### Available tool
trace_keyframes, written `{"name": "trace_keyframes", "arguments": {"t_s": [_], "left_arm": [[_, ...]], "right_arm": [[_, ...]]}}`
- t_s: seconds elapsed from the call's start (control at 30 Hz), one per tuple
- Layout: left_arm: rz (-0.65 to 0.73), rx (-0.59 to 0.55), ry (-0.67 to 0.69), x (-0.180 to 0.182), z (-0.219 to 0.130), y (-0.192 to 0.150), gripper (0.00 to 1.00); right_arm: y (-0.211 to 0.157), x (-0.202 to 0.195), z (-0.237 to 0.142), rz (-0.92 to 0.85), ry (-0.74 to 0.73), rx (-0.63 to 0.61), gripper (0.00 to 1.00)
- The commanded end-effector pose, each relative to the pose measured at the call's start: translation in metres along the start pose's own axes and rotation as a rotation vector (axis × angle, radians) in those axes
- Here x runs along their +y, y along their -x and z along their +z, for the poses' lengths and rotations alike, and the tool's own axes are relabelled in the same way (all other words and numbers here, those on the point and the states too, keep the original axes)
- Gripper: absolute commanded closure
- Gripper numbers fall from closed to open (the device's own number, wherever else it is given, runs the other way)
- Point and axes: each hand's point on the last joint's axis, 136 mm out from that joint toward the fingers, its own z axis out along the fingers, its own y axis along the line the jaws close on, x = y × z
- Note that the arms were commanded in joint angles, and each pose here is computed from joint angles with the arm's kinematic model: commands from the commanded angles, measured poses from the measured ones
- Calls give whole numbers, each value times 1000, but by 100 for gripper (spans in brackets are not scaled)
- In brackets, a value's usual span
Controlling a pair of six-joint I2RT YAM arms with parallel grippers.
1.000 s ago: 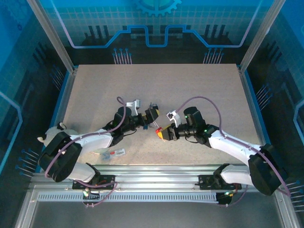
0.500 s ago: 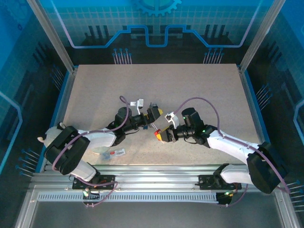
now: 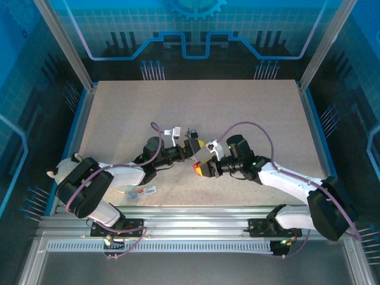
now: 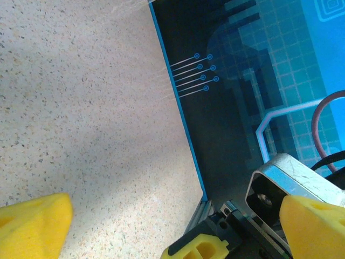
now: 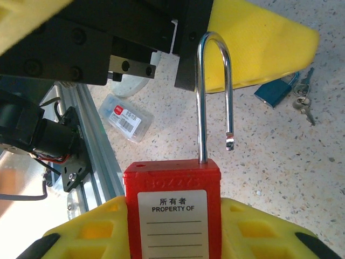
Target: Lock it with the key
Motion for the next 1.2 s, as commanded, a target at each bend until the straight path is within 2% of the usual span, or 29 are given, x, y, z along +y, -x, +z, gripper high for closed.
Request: {"name": "trace_keyframes", "arguments": {"t_s": [0.0,0.5,1.17], "left_arm": [[13,14,-35,-10,-4,-4,1],[29,24,-39,-12,-8,-7,3],[47,28,-32,-9,-12,-11,15]], "right_arm": [[11,6,2,-36,5,-19,99],[11,-1,5,-20,-21,-12,100],[11,-4,3,-19,-45,-16,100]]}}
